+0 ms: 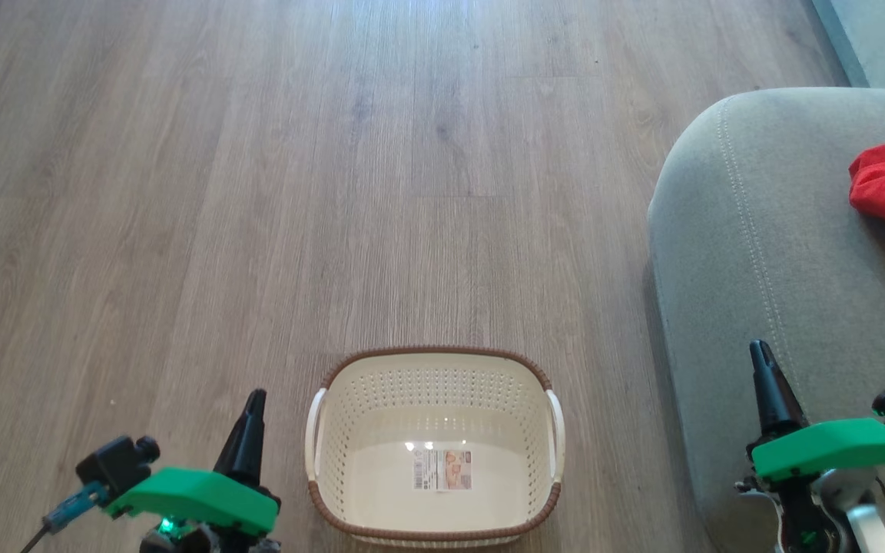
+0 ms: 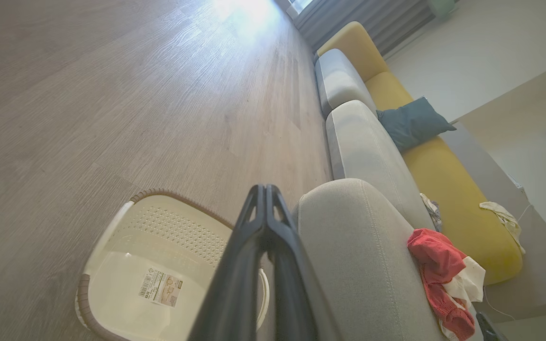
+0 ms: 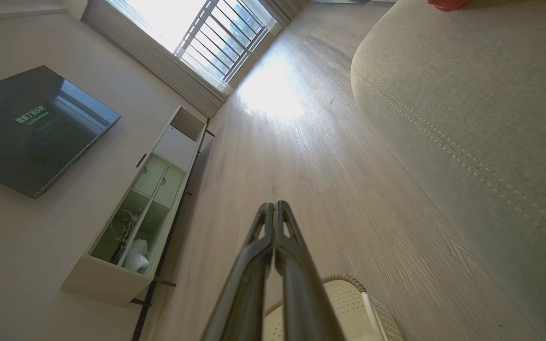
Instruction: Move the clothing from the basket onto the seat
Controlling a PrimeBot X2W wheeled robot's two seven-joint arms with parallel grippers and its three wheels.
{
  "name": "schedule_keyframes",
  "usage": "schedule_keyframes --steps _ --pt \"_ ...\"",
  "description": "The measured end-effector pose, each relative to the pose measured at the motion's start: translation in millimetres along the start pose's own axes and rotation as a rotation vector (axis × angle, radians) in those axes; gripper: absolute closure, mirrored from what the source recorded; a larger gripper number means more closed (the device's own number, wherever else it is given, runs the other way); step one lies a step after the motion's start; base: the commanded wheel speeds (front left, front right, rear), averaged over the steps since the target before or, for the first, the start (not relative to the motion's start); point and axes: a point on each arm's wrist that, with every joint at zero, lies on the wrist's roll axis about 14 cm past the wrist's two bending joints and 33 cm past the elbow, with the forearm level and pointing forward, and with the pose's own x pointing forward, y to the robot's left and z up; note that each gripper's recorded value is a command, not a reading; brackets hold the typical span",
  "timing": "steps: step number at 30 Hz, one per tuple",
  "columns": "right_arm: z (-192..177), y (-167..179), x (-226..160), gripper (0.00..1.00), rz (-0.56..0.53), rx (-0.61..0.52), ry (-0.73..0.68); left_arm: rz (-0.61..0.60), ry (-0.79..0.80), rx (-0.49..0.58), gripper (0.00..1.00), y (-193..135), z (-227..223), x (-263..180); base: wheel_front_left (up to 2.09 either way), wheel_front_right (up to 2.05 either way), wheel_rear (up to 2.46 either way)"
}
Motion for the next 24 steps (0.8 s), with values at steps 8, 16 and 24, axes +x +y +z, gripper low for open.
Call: schedule_keyframes --steps 8,16,24 --pt "2.1 -3.3 -1.2 1.0 -0.014 0.079 -0.005 0.005 0.001 -0.078 1.0 1.6 3.2 2.5 0.0 0.0 0.0" --pt "4.3 -6.5 -2.6 1.0 -0.027 0.166 -0.011 0.003 0.0 -0.167 1.0 1.7 7.9 6.2 0.0 0.0 0.0" --pt "3.9 -8.1 -3.9 1.0 -0.034 0.26 -0.008 -0.007 0.009 -0.255 1.0 1.1 8.5 8.0 0.0 0.0 0.0"
